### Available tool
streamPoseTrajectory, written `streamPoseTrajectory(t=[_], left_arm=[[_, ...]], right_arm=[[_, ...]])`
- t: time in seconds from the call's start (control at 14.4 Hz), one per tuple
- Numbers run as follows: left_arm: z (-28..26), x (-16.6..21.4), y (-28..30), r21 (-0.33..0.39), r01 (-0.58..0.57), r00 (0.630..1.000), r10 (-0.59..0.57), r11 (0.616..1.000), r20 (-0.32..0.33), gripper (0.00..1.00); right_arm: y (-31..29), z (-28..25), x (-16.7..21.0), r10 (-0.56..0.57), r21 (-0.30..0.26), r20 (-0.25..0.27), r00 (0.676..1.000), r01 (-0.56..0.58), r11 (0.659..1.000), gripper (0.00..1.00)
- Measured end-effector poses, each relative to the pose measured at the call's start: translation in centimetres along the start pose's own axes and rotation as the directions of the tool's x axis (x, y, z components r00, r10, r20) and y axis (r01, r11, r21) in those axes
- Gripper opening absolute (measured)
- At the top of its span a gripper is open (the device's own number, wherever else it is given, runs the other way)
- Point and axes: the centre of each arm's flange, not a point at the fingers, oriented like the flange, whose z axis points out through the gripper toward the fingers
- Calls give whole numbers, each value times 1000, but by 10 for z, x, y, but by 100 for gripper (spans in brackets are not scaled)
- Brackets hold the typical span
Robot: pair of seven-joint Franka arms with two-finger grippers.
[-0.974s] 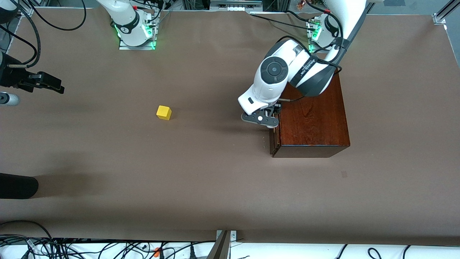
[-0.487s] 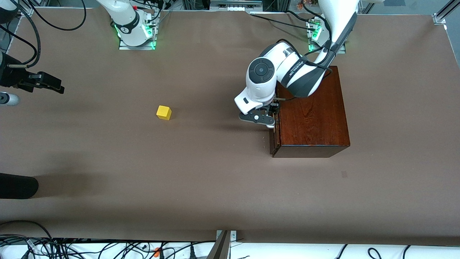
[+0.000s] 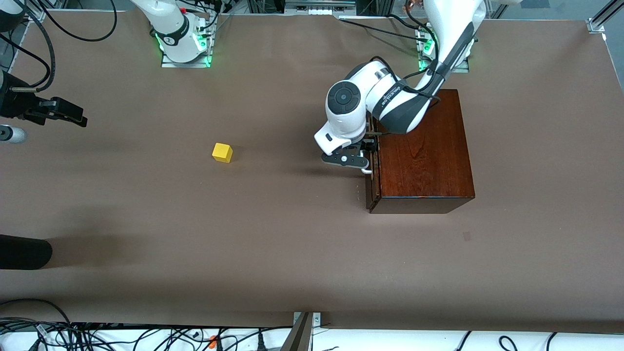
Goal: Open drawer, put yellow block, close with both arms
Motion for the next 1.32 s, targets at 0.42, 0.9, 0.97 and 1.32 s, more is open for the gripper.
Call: streamPoseTrajectory(t=[0.42, 0.9, 0.97, 1.32], left_arm=[[7, -2, 11, 14, 13, 1000, -13, 1000, -21, 100], [6, -3, 15, 9, 28, 999, -28, 1000, -38, 100], [5, -3, 17, 4, 28, 999, -28, 1000, -44, 100], [4, -3, 19, -4, 39, 998, -39, 999, -53, 100]], right_arm=[[0, 0, 0, 0, 0, 0, 1000, 0, 1000, 100], [0, 0, 0, 0, 0, 0, 1000, 0, 1000, 100], [0, 0, 0, 0, 0, 0, 1000, 0, 1000, 100], [0, 0, 0, 0, 0, 0, 1000, 0, 1000, 100]])
